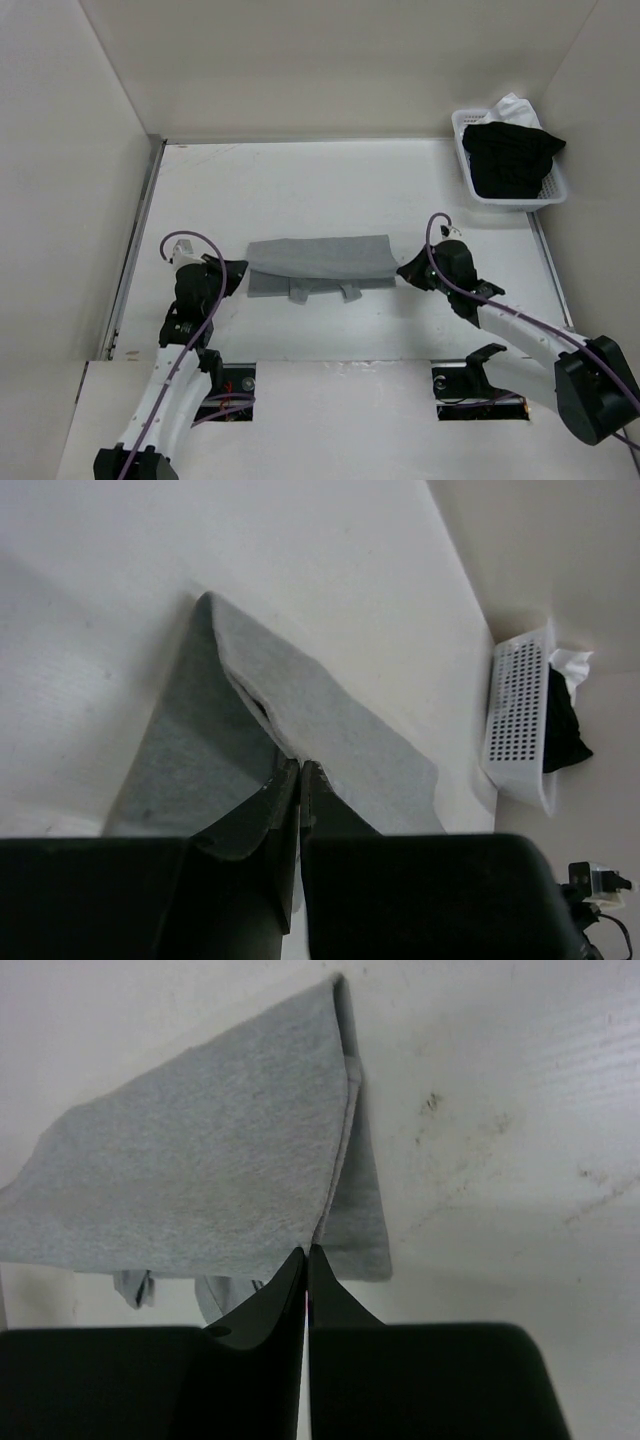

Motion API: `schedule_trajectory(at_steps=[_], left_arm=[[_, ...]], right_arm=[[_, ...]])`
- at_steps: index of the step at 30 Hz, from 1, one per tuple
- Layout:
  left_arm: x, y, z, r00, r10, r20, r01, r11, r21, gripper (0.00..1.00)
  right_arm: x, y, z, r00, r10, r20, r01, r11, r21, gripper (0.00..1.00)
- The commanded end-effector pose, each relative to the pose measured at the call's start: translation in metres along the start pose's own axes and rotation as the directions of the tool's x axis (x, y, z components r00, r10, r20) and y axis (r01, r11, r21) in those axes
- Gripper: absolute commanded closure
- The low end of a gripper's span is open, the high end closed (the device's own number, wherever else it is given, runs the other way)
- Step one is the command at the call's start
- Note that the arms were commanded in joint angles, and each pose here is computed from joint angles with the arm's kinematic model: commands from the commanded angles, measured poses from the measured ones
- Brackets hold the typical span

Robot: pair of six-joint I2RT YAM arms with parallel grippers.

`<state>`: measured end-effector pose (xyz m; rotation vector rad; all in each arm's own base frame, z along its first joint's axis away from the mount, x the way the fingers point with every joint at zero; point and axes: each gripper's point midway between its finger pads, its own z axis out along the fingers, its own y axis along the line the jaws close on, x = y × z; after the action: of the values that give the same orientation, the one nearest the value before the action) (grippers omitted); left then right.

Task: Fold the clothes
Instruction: Fold the tank top

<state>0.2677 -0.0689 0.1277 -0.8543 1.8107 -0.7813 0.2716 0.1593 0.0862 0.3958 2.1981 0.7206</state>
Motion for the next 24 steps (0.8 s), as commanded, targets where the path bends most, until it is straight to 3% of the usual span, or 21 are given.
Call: schedule_trajectory(at_steps=[1, 9, 13, 17, 21, 24], left_arm=[[0.016, 0.026, -0.010, 0.999, -0.014, -0.047, 0.010, 0.997, -0.075, 1.00], [0.008, 0.046, -0.030, 1.000, 0.004, 0.013, -0.002, 0.986, -0.166, 1.00], [0.006, 0.048, -0.030, 0.999, 0.031, 0.017, -0.027, 0.980, -0.195, 0.94], [-0.002, 0.053, -0.031, 0.996, 0.073, 0.048, -0.061, 0.974, -0.217, 0.77], [-0.009, 0.033, -0.027, 0.992, 0.101, 0.073, -0.089, 0.983, -0.158, 0.76], [0.006, 0.025, -0.018, 0.994, 0.109, 0.027, -0.106, 0.987, -0.120, 0.77]], right_arm=[[0.014, -0.015, -0.001, 0.999, 0.040, -0.004, -0.039, 0.998, 0.050, 0.97], [0.024, -0.029, -0.003, 0.997, 0.070, -0.024, -0.067, 0.992, 0.104, 0.96], [0.026, -0.030, -0.003, 0.997, 0.076, -0.027, -0.073, 0.991, 0.110, 0.83], [0.017, -0.026, 0.000, 0.998, 0.055, -0.013, -0.053, 0.994, 0.096, 0.53], [0.014, -0.015, 0.018, 0.998, 0.035, -0.045, -0.031, 0.997, 0.069, 0.48], [0.018, -0.007, 0.035, 0.996, 0.038, -0.087, -0.035, 0.999, 0.035, 0.48]])
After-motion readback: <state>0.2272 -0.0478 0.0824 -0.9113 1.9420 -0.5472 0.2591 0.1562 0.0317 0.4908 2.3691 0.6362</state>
